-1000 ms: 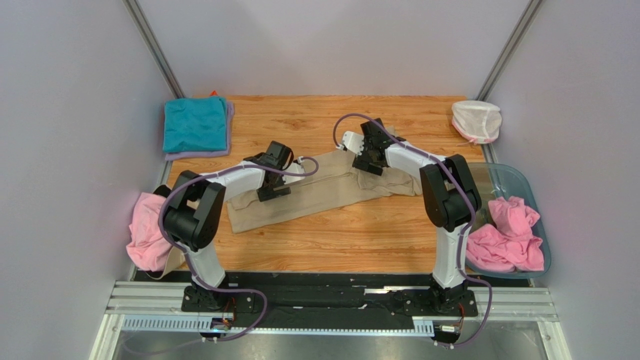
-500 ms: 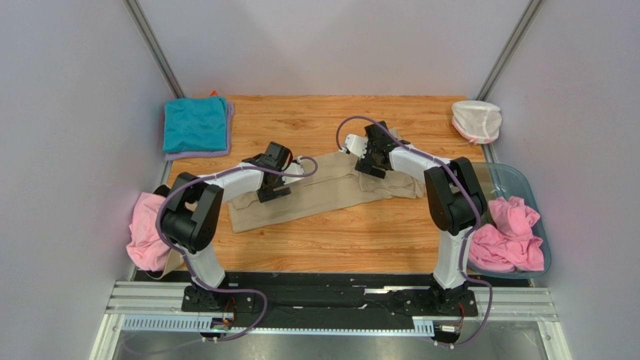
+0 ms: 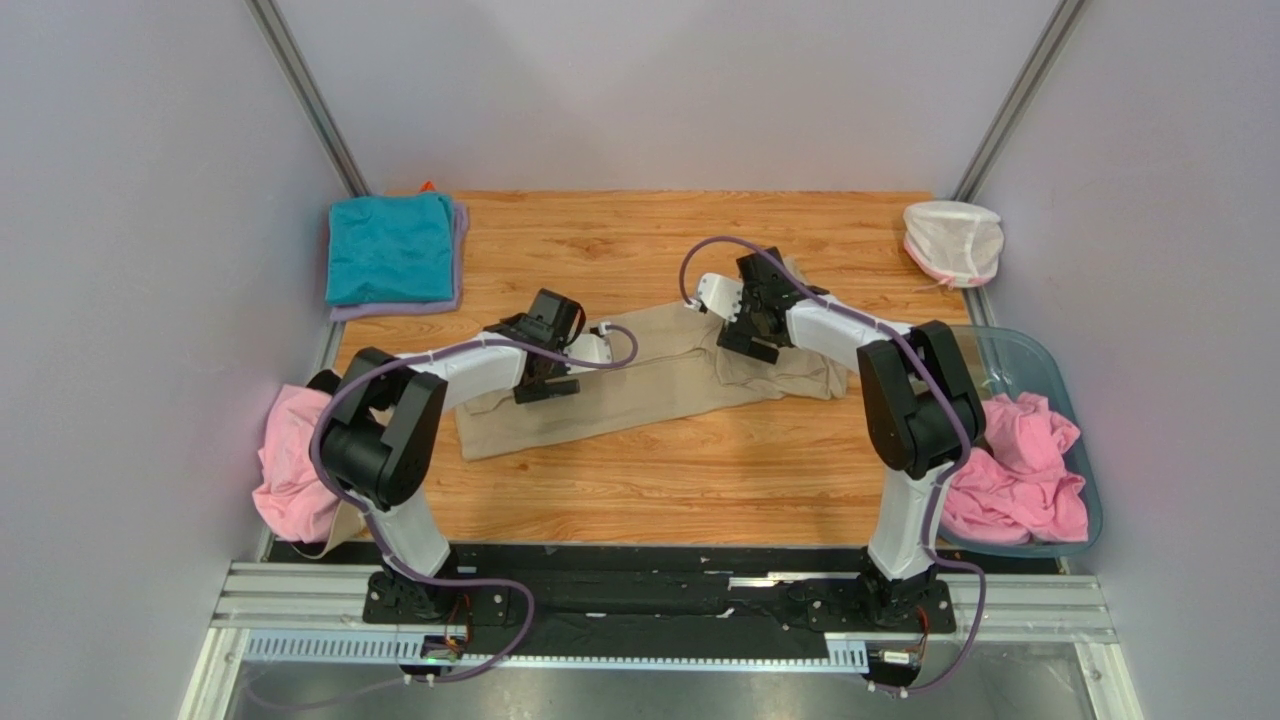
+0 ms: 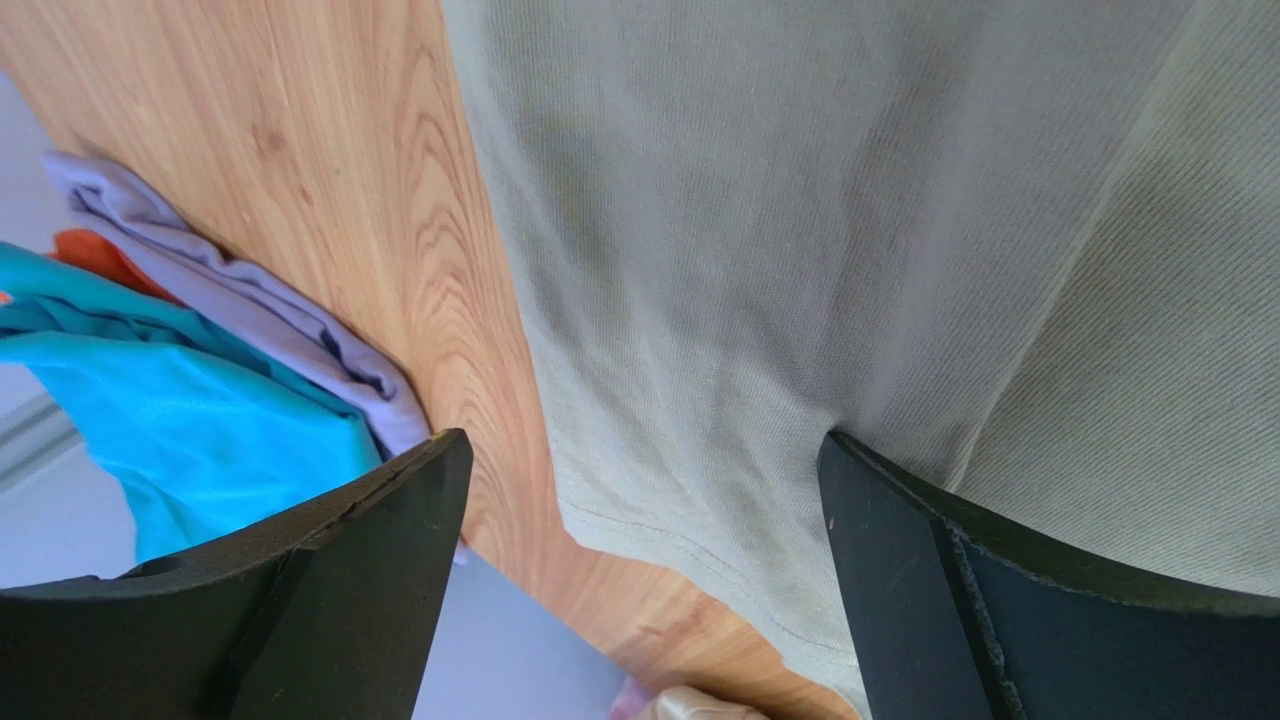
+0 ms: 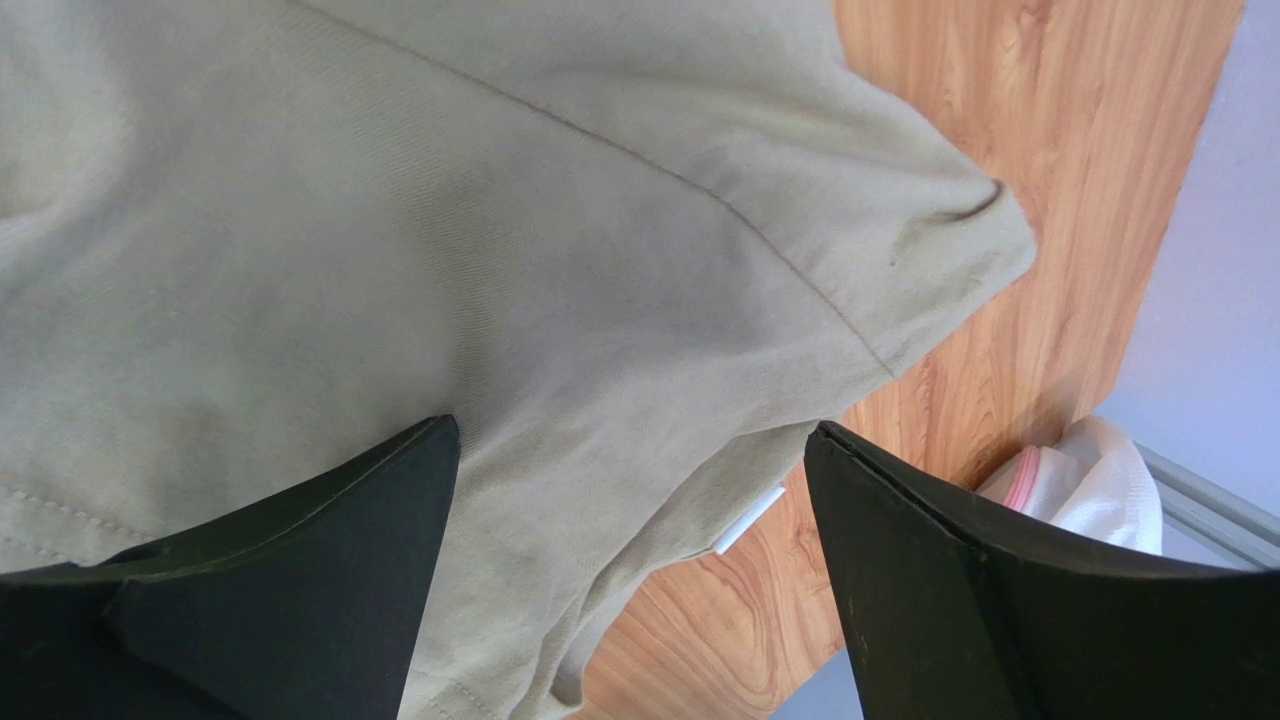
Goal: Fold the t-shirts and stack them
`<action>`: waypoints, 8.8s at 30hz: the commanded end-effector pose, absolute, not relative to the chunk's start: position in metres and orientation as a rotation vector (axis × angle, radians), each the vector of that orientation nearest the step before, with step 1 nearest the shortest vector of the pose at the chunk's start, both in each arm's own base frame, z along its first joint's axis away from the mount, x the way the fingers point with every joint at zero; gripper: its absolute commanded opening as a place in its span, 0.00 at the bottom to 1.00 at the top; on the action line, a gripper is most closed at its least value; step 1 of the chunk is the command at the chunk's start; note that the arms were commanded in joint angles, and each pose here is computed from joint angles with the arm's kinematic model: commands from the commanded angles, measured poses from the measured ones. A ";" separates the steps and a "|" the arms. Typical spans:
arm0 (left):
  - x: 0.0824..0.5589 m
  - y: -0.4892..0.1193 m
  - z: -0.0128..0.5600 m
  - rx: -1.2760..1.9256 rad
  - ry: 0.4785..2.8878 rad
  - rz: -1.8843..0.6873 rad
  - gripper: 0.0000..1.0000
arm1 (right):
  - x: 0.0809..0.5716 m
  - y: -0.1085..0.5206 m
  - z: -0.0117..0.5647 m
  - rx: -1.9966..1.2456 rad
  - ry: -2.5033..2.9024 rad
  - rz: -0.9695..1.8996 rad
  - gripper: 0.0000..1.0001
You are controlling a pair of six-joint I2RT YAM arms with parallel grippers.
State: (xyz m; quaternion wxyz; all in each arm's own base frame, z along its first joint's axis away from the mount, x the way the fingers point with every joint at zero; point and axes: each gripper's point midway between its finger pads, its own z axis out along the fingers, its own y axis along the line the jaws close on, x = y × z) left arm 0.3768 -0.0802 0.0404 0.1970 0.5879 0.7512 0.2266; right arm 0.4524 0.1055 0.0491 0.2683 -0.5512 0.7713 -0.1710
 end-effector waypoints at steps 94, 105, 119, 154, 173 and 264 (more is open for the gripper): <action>0.234 -0.259 0.108 1.898 1.491 0.570 0.97 | 0.593 0.239 0.164 -1.131 1.600 -0.628 1.00; 0.209 -0.256 0.079 1.974 1.605 0.410 0.97 | 0.585 0.229 0.164 -1.141 1.614 -0.661 1.00; 0.192 -0.263 0.037 2.112 1.630 0.310 0.97 | 0.587 0.214 0.168 -1.104 1.625 -0.675 1.00; 0.189 -0.280 0.142 1.704 1.278 0.368 0.99 | 0.542 0.173 0.192 -0.939 1.782 -0.582 1.00; 0.289 -0.199 0.226 1.215 1.366 0.470 0.99 | 0.558 0.223 0.145 -0.915 1.963 -0.237 1.00; 0.240 -0.198 0.119 1.494 1.807 -0.249 0.95 | 0.329 0.127 0.114 -1.197 2.178 -0.256 0.95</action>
